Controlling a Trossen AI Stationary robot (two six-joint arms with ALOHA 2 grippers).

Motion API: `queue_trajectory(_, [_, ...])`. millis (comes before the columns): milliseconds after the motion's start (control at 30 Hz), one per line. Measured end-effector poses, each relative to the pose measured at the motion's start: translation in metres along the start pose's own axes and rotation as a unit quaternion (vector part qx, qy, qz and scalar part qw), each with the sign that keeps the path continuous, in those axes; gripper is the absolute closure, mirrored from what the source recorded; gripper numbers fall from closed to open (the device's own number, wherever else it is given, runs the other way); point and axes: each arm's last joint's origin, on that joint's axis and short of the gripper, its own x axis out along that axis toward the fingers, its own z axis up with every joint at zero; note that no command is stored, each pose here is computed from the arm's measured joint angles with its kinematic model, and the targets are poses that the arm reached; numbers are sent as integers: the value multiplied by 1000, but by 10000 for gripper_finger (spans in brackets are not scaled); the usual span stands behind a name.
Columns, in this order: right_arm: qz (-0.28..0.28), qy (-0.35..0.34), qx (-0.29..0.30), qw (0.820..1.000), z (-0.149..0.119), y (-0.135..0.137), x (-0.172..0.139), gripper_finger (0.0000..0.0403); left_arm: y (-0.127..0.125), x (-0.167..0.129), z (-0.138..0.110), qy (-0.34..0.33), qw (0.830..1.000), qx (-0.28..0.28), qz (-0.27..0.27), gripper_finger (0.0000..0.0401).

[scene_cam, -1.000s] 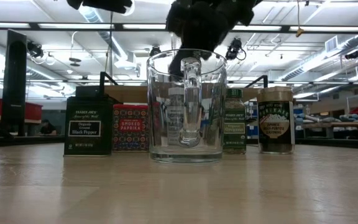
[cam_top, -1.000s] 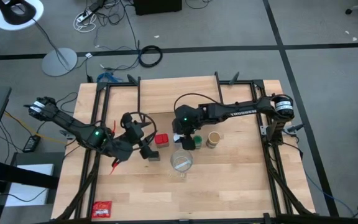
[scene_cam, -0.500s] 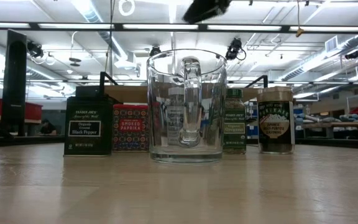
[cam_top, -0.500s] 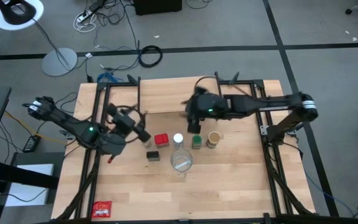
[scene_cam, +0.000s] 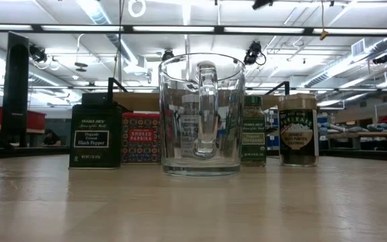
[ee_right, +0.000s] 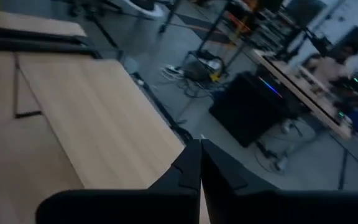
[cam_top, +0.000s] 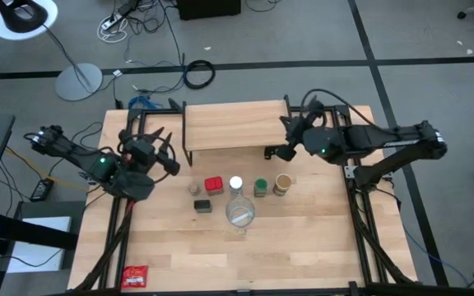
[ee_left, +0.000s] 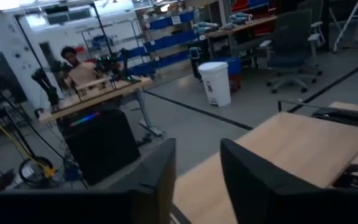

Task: Shelf spices
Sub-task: Move the shelf to the top center of the table

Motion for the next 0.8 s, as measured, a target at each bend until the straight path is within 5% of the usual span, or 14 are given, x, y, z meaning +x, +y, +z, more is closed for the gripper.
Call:
queue_trajectory(267, [-73, 43, 64, 994, -57, 11, 16, 401, -4, 9, -32, 47, 999, -3, -26, 391])
queue_trajectory(433, [-109, 60, 111, 986, -84, 15, 26, 401, -4, 17, -45, 72, 997, 2, -20, 392])
queue_trajectory(567, [-111, 57, 121, 985, -84, 12, 30, 402, -2, 23, -46, 77, 997, 5, -5, 395])
queue_trajectory(800, [-28, 7, 91, 995, -63, 9, 39, 402, 2, 31, -46, 85, 996, 1, 17, 396])
